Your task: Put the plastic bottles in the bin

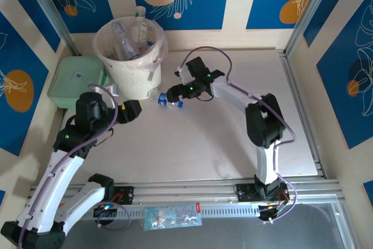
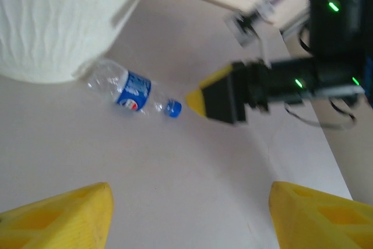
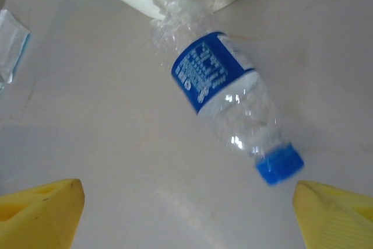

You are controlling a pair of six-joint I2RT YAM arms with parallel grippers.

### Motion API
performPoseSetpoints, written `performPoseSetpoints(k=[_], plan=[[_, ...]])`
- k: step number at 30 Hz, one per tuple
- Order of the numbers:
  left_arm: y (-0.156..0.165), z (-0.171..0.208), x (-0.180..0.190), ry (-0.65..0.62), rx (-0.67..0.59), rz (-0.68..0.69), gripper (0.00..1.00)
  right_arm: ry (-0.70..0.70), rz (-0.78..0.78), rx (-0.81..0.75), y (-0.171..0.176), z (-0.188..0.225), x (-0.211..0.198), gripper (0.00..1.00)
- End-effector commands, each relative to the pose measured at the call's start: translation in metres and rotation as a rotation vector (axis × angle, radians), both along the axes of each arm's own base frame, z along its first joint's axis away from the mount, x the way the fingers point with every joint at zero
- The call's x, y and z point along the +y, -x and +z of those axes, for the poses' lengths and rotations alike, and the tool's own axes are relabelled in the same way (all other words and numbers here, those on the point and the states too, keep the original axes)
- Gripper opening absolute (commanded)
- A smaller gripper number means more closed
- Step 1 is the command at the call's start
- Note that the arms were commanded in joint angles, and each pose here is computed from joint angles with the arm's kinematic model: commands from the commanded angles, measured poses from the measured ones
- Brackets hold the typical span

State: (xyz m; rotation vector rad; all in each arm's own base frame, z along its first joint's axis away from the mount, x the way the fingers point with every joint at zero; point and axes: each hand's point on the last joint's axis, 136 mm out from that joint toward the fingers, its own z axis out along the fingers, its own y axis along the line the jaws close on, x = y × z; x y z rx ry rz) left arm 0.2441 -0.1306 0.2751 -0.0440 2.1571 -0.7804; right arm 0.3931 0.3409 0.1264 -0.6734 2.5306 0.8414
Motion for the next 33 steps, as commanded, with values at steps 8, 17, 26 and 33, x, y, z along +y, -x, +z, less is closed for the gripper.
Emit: performPoseSetpoints(k=[8, 17, 26, 33], plan=[[0.039, -0.015, -0.02, -0.021, -0.022, -0.192, 0.72, 0.068, 0.063, 0.139, -0.022, -0.058, 0.036, 0.89], [0.042, -0.004, -0.005, -0.134, -0.075, -0.158, 0.74, 0.141, 0.092, 0.125, -0.009, -0.077, 0.051, 0.69], [0.042, -0.002, 0.002, -0.165, -0.087, -0.129, 0.74, 0.182, 0.119, 0.126, 0.009, -0.094, 0.057, 0.49], [0.04, 0.001, 0.006, -0.169, -0.078, -0.101, 0.75, 0.152, 0.071, 0.124, 0.02, -0.08, 0.045, 0.43]])
